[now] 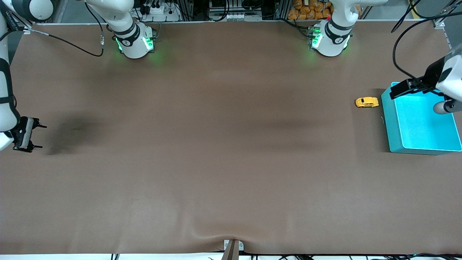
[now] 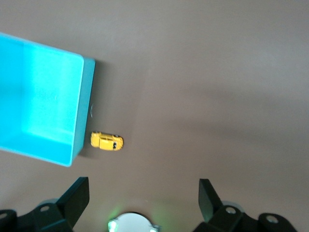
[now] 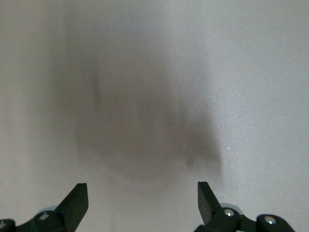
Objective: Wind and store yellow beetle car
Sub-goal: 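Move the left gripper toward the car while the right gripper withdraws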
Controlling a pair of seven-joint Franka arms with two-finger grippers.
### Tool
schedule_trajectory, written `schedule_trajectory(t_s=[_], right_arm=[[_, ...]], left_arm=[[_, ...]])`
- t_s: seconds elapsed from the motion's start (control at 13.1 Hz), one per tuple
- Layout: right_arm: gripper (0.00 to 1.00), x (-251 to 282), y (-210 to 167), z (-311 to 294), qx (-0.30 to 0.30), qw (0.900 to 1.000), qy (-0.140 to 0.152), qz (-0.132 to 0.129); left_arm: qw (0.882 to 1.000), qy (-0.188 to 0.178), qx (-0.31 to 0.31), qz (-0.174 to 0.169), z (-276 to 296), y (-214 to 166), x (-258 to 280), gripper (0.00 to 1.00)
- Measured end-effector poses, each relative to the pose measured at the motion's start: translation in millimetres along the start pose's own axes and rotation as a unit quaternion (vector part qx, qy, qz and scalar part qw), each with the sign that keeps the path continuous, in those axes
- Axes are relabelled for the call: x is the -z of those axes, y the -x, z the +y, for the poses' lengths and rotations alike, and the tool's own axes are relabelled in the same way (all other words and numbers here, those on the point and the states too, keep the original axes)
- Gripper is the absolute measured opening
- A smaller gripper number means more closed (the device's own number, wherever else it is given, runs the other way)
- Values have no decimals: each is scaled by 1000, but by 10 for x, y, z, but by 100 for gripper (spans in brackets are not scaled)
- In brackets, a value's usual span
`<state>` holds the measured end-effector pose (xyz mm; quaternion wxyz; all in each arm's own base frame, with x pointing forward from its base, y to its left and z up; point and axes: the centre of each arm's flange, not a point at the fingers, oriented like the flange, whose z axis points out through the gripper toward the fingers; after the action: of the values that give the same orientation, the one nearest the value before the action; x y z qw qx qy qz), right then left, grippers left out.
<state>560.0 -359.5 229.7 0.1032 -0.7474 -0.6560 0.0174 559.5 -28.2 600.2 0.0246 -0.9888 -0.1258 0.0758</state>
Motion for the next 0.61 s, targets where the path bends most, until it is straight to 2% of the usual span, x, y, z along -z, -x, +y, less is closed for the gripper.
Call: schedule_trajectory(t_s=[0.31, 0.46, 0.61], right_arm=[[100, 476, -386, 238, -50, 999, -17, 13], [100, 667, -755, 391, -75, 997, -17, 11], [100, 896, -1197, 511, -116, 993, -10, 11]], left_arm=[[991, -7, 129, -14, 47, -123, -494, 100], [976, -10, 217, -18, 21, -193, -774, 100], [963, -9, 269, -18, -54, -257, -1028, 100]])
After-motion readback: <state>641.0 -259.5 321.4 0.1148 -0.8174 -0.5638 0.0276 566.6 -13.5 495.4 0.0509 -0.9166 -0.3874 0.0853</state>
